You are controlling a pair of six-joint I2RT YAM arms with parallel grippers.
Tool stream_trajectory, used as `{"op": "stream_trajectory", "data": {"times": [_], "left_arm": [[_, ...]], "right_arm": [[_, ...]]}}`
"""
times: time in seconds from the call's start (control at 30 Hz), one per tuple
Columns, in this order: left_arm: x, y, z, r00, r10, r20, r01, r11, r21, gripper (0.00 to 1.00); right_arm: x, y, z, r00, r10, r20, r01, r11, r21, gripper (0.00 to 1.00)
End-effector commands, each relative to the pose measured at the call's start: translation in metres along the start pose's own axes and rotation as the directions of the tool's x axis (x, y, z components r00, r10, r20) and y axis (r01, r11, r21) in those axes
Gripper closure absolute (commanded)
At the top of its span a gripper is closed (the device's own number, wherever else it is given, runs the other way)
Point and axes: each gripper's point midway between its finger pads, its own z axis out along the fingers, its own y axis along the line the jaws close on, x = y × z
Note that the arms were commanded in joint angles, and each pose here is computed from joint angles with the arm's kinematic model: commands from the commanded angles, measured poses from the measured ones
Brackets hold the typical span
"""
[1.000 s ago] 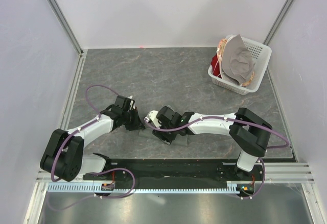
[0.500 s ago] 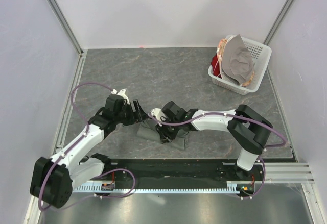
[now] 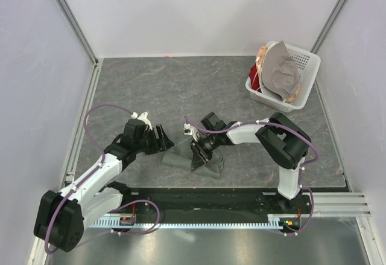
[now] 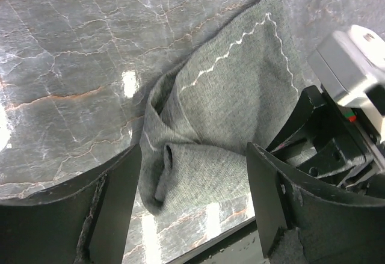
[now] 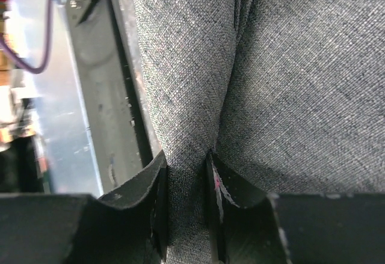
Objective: Fold the napkin, place the utensils inside, and roll it up
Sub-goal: Roll the napkin with the utensil
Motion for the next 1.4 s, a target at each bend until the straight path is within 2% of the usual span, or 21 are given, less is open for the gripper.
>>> {"op": "stream_trajectory", "data": {"times": [0.0, 0.33, 0.57, 0.9, 0.97, 1.1, 1.23, 1.37], "left_arm": [[-0.007, -0.003, 0.006, 0.999, 0.025, 0.03, -0.026, 0.999, 0.024, 0.23], [0.007, 0.009, 0.019, 1.0, 0.014, -0.019, -0.014, 1.0, 0.002, 0.28], [0.018, 0.009, 0.026, 0.998, -0.002, -0.058, 0.003, 1.0, 0.021, 0.36], [0.029, 0.02, 0.034, 0.996, -0.025, -0.085, 0.025, 1.0, -0.006, 0.67], [0.03, 0.022, 0.036, 0.995, -0.026, -0.092, 0.025, 1.0, -0.014, 0.78], [0.03, 0.025, 0.04, 0.993, -0.021, -0.115, 0.017, 0.999, -0.035, 0.91], [0.03, 0.027, 0.04, 0.991, -0.022, -0.13, 0.015, 0.998, -0.056, 0.98], [0.031, 0.027, 0.041, 0.987, -0.023, -0.16, 0.011, 0.997, -0.075, 0.98]], "right_arm": [[0.013, 0.003, 0.003, 0.997, 0.058, -0.046, -0.063, 0.991, -0.122, 0.67], [0.018, -0.013, 0.005, 0.985, 0.157, -0.07, -0.168, 0.963, -0.211, 0.67], [0.019, -0.024, 0.007, 0.976, 0.201, -0.09, -0.216, 0.95, -0.225, 0.67], [0.017, -0.03, 0.006, 0.972, 0.213, -0.094, -0.229, 0.95, -0.211, 0.65], [0.015, -0.031, 0.005, 0.973, 0.21, -0.091, -0.224, 0.954, -0.198, 0.63], [0.003, -0.03, -0.002, 0.981, 0.183, -0.061, -0.19, 0.973, -0.132, 0.53], [-0.012, -0.036, -0.018, 0.99, 0.138, 0.0, -0.138, 0.99, 0.023, 0.38], [-0.025, -0.033, -0.04, 0.995, 0.081, 0.062, -0.09, 0.983, 0.16, 0.29]]}}
